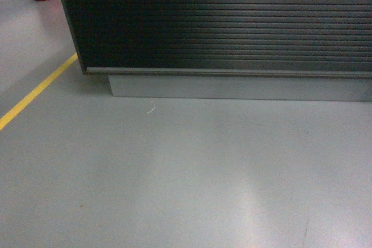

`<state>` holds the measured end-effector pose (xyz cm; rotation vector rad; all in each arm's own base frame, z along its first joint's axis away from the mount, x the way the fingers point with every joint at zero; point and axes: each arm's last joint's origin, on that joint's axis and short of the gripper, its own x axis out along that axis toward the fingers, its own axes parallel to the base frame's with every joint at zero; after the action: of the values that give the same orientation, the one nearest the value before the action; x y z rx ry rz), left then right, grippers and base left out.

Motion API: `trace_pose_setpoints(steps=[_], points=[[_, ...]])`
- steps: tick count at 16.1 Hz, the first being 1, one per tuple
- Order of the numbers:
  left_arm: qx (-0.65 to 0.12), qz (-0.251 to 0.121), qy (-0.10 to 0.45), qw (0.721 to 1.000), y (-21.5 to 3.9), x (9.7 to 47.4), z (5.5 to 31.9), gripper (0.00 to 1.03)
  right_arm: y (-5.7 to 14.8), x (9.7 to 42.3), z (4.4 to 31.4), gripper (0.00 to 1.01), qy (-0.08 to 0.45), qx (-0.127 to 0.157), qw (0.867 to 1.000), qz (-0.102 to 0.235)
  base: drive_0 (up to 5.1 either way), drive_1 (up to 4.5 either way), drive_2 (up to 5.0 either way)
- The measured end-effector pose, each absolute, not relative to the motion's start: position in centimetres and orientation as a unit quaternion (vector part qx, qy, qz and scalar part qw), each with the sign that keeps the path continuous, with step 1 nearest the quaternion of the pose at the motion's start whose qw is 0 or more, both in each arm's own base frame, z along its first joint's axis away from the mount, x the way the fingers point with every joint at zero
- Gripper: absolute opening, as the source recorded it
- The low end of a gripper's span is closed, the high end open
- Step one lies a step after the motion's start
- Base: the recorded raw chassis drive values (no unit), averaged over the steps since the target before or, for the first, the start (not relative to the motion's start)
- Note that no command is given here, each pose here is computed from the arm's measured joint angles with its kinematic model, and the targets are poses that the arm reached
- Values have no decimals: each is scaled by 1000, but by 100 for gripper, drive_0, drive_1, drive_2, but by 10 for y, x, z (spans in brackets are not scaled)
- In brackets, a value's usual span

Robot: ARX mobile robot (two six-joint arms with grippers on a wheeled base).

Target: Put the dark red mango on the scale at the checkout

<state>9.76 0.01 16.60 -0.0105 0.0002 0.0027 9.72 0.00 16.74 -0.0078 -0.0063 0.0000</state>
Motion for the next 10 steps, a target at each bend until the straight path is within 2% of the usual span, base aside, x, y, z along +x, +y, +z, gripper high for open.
trace_pose_setpoints(steps=[10], points=[[-5, 1, 0, 1000, 0, 98, 166, 98, 0, 97, 167, 98, -1, -4, 1000, 0, 4, 431, -422]])
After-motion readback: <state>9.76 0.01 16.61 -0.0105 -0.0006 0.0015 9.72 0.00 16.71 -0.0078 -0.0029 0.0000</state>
